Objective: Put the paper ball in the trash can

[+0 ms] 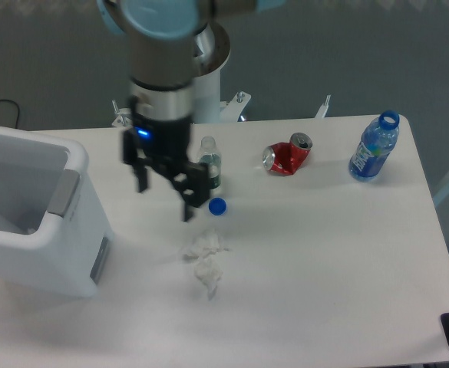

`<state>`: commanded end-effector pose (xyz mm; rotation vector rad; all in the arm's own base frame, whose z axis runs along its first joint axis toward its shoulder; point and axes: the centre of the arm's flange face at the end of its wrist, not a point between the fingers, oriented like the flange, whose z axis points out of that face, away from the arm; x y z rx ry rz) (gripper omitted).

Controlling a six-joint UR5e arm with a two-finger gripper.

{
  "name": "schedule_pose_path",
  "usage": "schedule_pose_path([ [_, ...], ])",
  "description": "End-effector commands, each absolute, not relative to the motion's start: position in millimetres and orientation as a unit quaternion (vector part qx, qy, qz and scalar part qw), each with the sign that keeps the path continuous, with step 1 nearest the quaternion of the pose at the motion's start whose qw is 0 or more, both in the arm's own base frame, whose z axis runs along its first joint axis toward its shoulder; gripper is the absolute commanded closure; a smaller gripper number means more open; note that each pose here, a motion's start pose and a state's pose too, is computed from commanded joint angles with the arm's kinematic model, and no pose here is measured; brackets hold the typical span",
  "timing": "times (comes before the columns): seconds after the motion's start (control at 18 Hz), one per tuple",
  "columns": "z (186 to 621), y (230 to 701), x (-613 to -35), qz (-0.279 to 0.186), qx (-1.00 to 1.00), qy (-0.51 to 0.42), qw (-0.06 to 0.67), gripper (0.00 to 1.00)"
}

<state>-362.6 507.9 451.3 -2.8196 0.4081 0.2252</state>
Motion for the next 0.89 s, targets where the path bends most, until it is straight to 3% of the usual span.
schedule_pose_path([
  [0.33,395,499,-409,0.085,-0.986,0.134,0.049,0.0],
  [0.61,352,484,-451,0.059,-0.992,0.111,0.031,0.0],
  [0.89,335,489,-467,0.054,-0.993,0.107,0.025,0.0],
])
